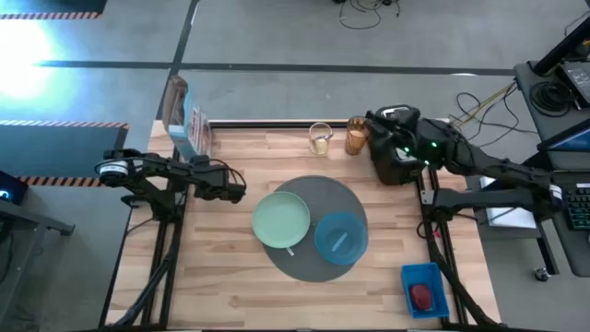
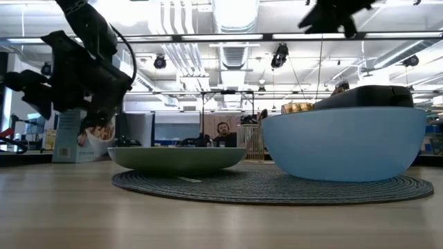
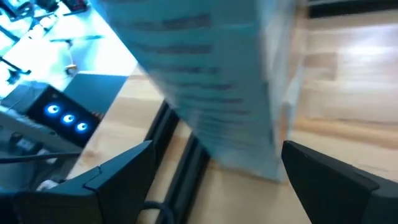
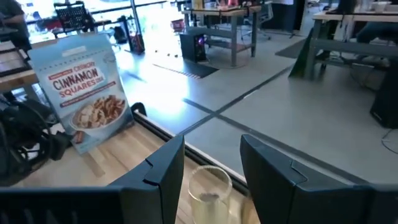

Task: Arrange a breakfast setting
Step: Pour the cereal from the cereal box into the blue bowl

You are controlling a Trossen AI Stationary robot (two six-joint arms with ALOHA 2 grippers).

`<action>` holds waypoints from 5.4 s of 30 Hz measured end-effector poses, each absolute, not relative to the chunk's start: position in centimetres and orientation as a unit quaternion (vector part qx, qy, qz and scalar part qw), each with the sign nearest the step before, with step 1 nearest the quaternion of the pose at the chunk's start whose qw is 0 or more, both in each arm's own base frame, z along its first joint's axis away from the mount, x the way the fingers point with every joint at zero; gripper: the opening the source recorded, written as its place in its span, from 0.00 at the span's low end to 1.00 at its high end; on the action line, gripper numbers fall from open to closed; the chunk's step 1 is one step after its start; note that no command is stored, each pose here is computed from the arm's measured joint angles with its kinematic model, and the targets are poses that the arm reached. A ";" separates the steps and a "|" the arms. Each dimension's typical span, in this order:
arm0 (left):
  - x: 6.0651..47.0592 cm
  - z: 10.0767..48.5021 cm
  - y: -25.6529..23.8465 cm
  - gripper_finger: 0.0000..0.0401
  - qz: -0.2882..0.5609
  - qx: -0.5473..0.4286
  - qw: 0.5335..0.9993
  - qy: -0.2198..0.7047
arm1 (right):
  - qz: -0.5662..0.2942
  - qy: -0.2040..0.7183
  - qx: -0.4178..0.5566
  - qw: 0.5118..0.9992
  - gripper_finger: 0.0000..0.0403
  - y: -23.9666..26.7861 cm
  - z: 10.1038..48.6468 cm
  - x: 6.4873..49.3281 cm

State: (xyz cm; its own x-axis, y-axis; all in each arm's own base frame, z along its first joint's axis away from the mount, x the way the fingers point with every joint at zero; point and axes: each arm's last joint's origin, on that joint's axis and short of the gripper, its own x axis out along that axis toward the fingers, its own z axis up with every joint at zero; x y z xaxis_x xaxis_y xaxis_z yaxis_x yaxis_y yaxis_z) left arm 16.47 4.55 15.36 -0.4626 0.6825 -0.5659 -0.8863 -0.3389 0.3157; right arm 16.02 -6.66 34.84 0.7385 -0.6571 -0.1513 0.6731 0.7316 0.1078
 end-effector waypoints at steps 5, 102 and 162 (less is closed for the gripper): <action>16.7 15.3 4.7 0.83 0.806 -0.176 0.501 0.260 | -0.358 0.056 0.078 0.929 0.37 -5.9 32.0 13.9; 20.7 25.0 -6.3 0.28 0.602 -0.119 0.742 0.270 | -0.337 0.132 -0.124 0.924 0.37 -3.7 19.8 7.5; 22.4 26.2 -7.2 0.67 0.585 -0.181 0.745 0.266 | -0.338 0.130 -0.121 0.924 0.37 -3.7 19.8 7.5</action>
